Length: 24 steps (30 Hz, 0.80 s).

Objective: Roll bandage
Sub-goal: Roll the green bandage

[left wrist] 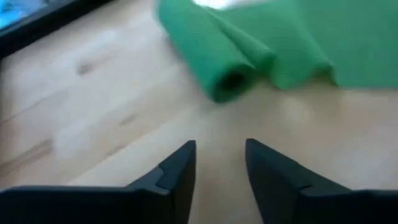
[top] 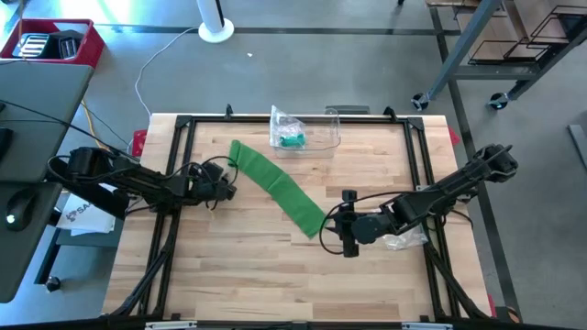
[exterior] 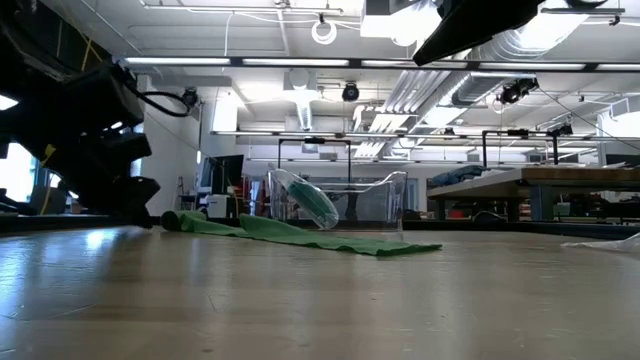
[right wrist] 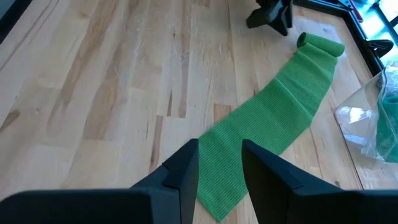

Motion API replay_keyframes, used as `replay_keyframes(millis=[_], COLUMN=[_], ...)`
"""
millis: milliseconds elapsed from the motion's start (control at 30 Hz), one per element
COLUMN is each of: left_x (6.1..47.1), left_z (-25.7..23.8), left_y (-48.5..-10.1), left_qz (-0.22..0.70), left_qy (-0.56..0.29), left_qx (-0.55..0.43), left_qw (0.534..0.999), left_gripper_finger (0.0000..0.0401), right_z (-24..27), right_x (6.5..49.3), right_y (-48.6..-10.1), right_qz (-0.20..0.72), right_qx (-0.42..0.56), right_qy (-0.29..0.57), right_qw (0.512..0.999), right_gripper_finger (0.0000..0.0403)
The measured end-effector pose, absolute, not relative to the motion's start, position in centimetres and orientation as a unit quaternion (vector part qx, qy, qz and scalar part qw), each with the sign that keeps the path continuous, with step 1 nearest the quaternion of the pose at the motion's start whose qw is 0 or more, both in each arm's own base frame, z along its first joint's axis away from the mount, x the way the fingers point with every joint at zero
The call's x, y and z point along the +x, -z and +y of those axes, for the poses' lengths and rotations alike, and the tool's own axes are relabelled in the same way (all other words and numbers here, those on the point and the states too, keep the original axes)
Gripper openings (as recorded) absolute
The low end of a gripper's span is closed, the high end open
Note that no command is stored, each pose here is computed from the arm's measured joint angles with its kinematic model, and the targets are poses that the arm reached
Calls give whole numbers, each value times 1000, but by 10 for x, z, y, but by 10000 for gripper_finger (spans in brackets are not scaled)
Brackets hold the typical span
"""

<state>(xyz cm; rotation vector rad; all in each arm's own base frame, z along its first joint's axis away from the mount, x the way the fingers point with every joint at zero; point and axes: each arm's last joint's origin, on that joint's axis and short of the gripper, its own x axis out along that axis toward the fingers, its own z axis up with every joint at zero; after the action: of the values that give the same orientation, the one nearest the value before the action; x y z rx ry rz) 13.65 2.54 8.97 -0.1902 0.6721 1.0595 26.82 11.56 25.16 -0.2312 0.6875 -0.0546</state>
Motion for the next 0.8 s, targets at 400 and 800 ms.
replay_keyframes(millis=[400, 800], left_x=[127, 129], left_z=[28, 38], left_y=[-84, -85], left_qz=[200, 188], left_qy=[-537, -535], left_qx=[-109, -157], left_qw=[812, 809], left_gripper_finger=[162, 155], right_z=[116, 116], right_x=[269, 269], right_y=[-253, -253], right_qz=[330, 328], right_qx=[-122, -123], right_qy=[22, 22], right_qw=[936, 936], right_gripper_finger=[114, 114])
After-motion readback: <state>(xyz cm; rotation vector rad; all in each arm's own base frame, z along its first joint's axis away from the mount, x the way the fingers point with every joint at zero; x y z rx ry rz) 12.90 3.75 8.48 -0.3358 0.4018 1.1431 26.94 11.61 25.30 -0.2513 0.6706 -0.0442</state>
